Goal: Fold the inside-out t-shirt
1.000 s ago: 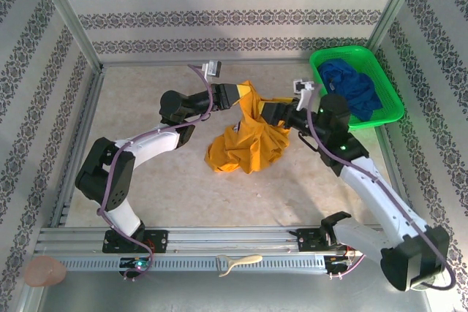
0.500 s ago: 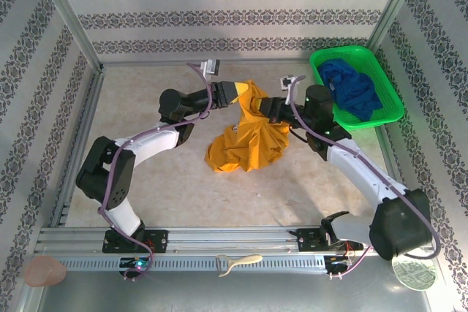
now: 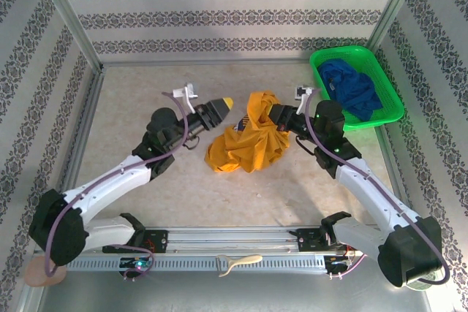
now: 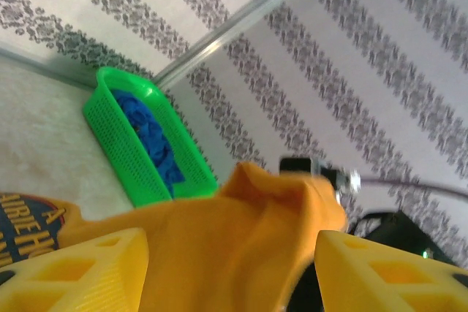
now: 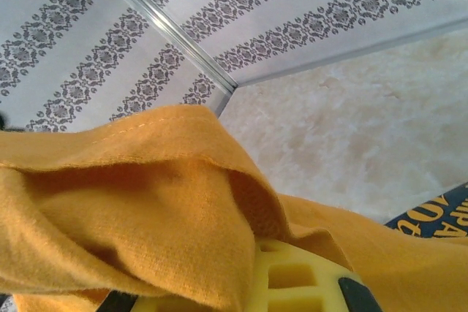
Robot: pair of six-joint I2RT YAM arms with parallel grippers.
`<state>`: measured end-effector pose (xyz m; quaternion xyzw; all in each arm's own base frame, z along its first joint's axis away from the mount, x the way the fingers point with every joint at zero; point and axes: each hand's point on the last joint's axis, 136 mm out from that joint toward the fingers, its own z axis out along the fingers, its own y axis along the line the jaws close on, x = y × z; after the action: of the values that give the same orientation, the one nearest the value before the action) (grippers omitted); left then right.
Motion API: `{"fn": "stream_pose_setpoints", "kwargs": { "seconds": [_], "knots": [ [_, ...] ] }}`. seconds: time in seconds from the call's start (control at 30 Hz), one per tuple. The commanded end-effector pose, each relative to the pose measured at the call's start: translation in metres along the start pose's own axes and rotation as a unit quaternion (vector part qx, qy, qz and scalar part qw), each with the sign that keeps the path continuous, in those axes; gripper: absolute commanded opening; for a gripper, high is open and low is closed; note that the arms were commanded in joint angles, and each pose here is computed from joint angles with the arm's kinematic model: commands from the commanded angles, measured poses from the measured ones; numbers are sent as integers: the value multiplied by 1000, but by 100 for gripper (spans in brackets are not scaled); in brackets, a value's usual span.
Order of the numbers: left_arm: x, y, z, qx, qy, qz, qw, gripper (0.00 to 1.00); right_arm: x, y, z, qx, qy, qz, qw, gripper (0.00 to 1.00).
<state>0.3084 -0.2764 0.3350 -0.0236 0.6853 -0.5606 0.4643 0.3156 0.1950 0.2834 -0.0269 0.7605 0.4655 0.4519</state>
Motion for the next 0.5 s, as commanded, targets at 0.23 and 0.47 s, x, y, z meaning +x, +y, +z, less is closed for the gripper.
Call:
{"fn": "stream_pose_setpoints", "kwargs": {
  "seconds": [0.23, 0.47],
  "knots": [
    [56, 14, 23, -81, 37, 57, 994, 64, 1, -1, 5, 12, -10, 2, 1000, 0],
    [60, 7, 40, -64, 44, 58, 995, 65, 1, 0, 7, 14, -10, 0, 1000, 0]
  ]
}}
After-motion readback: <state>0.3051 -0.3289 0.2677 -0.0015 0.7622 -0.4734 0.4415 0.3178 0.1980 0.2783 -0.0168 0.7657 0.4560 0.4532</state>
